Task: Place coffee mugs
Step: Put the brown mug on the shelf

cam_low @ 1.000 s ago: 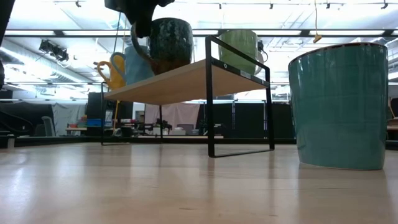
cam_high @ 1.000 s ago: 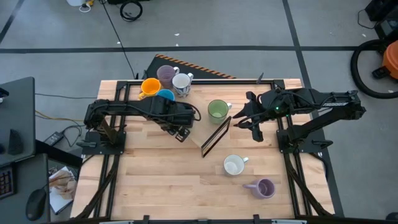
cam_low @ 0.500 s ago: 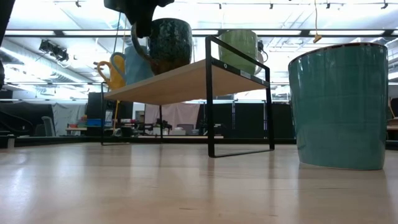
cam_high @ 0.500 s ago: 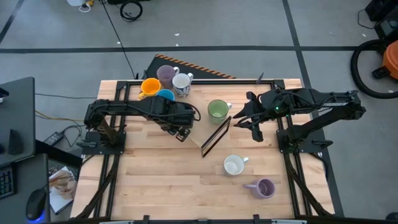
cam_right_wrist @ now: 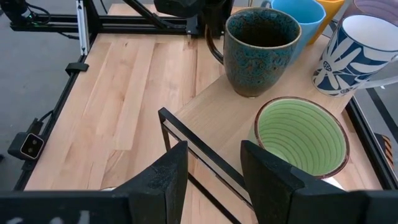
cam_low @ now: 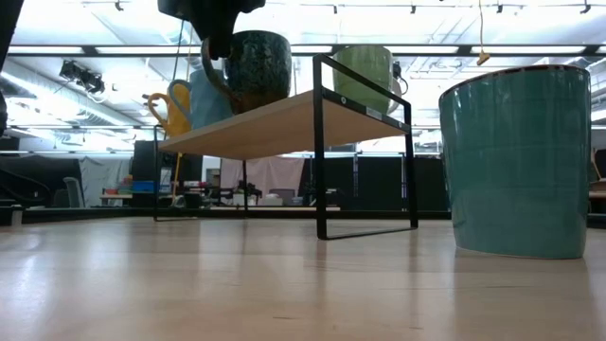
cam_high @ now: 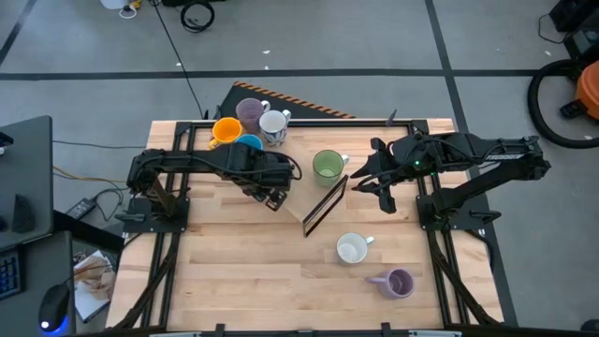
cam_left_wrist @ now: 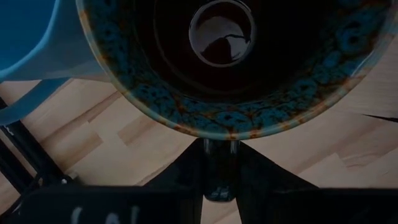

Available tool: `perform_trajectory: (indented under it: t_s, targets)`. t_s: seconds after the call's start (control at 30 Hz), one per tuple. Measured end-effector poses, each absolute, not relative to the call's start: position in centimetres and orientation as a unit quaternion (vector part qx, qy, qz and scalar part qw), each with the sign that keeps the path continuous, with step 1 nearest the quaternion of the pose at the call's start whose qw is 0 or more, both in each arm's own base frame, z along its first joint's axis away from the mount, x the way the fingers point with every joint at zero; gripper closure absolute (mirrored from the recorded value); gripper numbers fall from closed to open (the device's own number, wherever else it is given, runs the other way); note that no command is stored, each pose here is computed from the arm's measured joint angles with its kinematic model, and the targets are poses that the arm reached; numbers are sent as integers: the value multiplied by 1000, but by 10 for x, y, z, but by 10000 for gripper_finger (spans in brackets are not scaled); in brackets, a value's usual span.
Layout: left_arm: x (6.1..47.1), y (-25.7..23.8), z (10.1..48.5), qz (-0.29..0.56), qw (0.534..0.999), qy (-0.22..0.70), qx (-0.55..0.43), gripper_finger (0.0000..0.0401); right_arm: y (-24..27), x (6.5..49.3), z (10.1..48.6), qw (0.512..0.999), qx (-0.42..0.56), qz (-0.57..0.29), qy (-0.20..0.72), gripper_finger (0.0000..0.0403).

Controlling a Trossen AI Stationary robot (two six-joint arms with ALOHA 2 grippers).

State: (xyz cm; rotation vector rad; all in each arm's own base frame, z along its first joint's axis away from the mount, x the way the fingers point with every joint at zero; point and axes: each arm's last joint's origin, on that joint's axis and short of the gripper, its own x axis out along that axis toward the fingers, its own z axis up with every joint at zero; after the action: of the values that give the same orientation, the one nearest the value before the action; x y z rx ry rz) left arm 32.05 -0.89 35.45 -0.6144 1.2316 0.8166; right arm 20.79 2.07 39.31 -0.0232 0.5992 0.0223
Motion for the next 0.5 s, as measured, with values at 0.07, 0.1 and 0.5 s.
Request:
perform_trajectory:
  t_s: [0.07,0.1,0.5]
  targets:
    - [320,-9,354,363,695,554,-278,328,21,208,393,955,-11,11,295,249]
    - [320,-9,354,361,694,556,-280,326,21,208,393,955,-11,11,295,249]
    - [321,-10,354,356,691,561,-285,279,21,208,393,955,-13,12,295,249]
